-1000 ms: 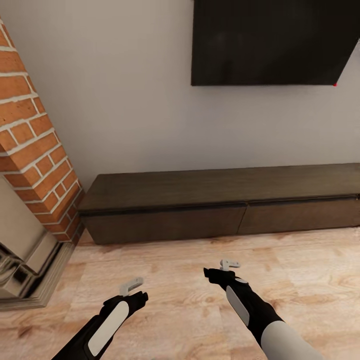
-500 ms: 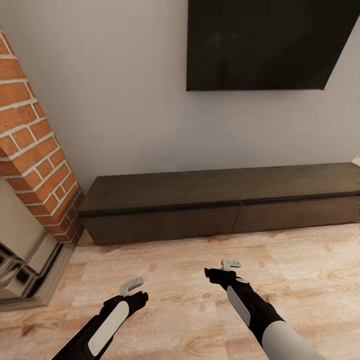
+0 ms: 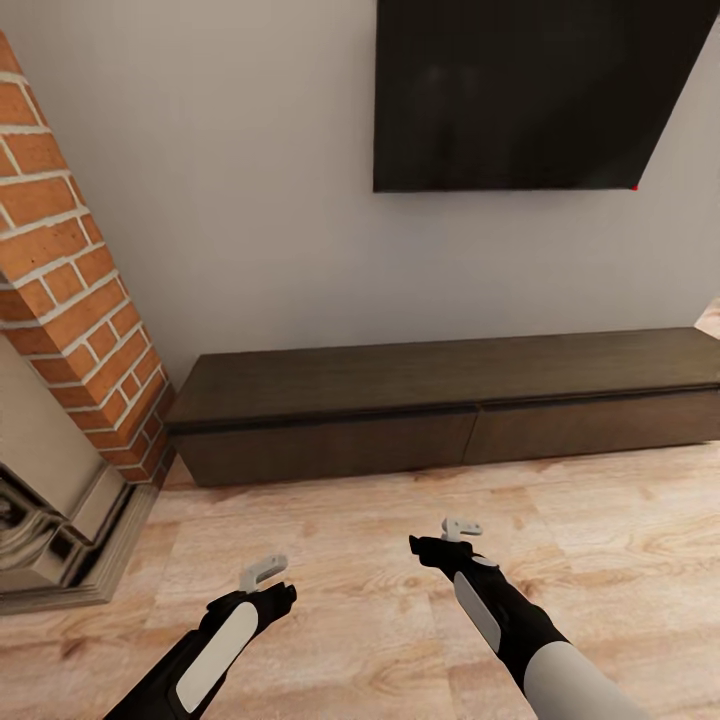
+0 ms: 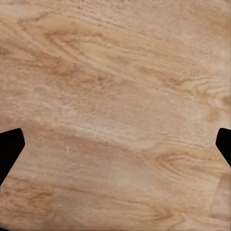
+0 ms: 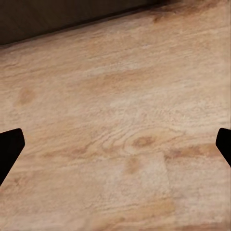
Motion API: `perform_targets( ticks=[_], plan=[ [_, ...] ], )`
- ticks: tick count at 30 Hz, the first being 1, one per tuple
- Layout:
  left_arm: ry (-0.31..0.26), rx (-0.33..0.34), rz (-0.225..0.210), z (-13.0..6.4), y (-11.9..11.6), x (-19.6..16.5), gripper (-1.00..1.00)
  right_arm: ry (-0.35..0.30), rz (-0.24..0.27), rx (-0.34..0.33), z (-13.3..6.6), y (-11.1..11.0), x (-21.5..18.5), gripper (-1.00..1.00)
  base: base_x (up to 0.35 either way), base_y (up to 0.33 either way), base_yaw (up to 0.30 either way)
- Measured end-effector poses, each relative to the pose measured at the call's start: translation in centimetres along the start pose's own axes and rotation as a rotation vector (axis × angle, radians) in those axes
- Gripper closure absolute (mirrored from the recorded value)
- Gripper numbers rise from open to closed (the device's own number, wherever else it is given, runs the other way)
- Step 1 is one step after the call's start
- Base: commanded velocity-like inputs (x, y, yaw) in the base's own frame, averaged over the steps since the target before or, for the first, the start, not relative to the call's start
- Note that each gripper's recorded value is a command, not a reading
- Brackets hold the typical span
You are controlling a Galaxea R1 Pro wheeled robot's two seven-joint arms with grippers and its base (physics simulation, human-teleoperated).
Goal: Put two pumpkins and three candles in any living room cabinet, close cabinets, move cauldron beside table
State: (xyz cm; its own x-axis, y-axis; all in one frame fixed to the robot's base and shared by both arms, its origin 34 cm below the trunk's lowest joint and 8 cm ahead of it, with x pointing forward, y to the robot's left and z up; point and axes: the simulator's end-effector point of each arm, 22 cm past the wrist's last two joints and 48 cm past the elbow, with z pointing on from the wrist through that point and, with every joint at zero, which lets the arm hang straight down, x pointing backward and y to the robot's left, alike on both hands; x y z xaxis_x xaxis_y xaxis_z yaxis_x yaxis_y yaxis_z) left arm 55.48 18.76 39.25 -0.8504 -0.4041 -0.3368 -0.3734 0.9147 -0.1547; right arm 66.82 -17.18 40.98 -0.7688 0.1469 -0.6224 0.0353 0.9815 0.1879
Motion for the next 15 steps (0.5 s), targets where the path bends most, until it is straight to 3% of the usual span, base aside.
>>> perform_targets(
  ticks=[10, 15],
  plan=[
    [0.000, 0.000, 0.000, -1.8, -0.5, -1.1, -1.00, -0.033, 0.007, 0.004, -1.3, 0.3, -2.3, -1.00, -0.002, 0.000, 0.005],
    [0.001, -0.001, 0.000, -2.7, -0.7, -1.5, -1.00, -0.024, 0.008, 0.004, -1.9, 0.7, -2.6, -1.00, -0.032, 0.000, 0.189]
  ],
)
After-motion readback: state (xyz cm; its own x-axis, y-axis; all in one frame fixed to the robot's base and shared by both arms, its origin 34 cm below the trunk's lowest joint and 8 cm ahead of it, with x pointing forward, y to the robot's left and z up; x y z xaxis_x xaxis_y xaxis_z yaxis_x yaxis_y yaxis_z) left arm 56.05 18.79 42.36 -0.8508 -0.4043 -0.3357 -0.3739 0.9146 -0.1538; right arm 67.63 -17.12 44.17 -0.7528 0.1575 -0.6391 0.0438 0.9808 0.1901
